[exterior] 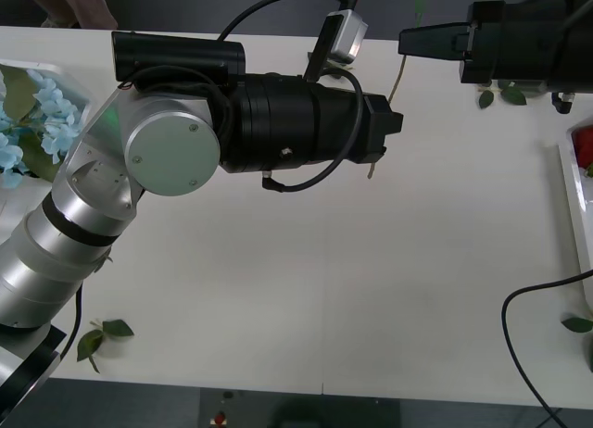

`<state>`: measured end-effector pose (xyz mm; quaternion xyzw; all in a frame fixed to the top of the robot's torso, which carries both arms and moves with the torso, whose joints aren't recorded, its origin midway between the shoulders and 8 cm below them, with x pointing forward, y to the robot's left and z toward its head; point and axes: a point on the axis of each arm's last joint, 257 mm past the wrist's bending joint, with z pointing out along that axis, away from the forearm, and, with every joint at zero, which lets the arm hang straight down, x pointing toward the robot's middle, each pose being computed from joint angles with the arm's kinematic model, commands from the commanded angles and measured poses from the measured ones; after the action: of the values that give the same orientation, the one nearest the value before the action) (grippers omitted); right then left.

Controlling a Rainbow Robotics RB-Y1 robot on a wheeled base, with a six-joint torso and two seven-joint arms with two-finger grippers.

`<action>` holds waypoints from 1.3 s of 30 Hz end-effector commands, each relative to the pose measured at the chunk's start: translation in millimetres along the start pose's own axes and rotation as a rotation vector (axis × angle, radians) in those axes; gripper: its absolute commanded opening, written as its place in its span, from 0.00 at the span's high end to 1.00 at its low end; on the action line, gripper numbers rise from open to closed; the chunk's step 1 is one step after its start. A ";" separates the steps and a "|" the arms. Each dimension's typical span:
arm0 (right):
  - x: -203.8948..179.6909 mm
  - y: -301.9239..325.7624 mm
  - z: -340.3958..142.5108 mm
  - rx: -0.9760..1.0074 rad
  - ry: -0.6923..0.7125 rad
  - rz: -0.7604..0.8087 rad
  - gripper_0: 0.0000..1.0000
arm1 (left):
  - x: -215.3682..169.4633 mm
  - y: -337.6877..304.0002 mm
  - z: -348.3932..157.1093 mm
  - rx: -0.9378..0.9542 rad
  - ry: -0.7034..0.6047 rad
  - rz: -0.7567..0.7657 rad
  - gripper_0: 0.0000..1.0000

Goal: Put the red flowers into the right box and the blue flowers into the left box

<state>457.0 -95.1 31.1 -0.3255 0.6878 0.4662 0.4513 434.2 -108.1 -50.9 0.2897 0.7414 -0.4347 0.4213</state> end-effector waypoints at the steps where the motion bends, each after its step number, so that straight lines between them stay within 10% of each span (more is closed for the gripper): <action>1: -20.4 15.1 2.9 -0.030 -0.045 -0.074 0.00 | -19.5 -10.0 -2.7 0.010 -0.042 -0.007 1.00; 18: -20.4 15.1 2.9 -0.030 -0.045 -0.074 0.00 | -6.4 21.7 -85.1 -0.051 -0.019 -0.006 1.00; 39: -13.2 -4.0 -27.1 0.033 -0.041 -0.078 0.00 | 36.4 129.8 -365.7 -0.489 0.209 -0.062 1.00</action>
<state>457.6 -109.2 42.0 -0.3049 0.6762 0.4816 0.4668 385.6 251.6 -31.4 0.1952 0.8619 -0.2525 0.3941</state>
